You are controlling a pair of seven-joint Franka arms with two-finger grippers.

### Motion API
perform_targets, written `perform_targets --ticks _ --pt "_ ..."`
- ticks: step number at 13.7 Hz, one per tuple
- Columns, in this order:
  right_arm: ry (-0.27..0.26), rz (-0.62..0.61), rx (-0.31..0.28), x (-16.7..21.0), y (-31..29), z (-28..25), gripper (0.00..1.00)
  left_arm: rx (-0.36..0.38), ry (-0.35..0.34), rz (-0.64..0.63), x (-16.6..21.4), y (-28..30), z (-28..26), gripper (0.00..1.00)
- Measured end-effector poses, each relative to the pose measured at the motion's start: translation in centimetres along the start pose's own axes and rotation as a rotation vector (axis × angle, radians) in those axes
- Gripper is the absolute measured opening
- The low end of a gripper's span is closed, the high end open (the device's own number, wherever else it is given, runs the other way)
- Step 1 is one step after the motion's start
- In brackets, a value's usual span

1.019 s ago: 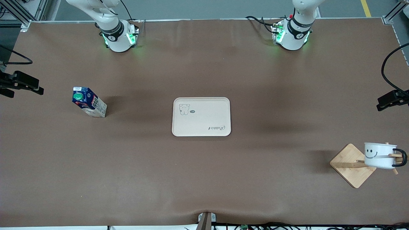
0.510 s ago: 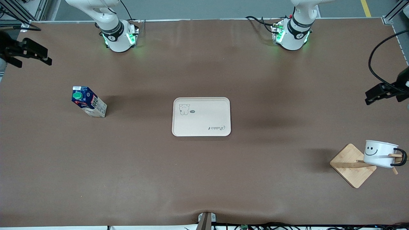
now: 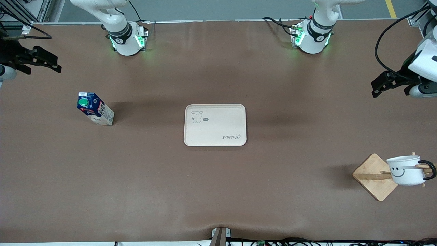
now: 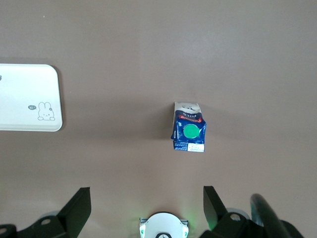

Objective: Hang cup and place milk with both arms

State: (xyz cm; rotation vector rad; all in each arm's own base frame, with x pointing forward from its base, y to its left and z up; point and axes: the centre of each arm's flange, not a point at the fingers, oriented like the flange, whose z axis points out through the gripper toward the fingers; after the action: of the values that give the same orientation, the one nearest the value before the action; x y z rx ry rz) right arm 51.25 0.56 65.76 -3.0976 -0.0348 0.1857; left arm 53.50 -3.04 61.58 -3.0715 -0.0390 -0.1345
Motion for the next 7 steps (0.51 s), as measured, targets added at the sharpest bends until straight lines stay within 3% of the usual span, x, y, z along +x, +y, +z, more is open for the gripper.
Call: perform_targets --ticks 7 --pt "0.012 0.013 0.002 0.1 0.6 -0.1 1.00 -0.020 -0.061 0.012 -2.0 0.7 -0.7 1.00"
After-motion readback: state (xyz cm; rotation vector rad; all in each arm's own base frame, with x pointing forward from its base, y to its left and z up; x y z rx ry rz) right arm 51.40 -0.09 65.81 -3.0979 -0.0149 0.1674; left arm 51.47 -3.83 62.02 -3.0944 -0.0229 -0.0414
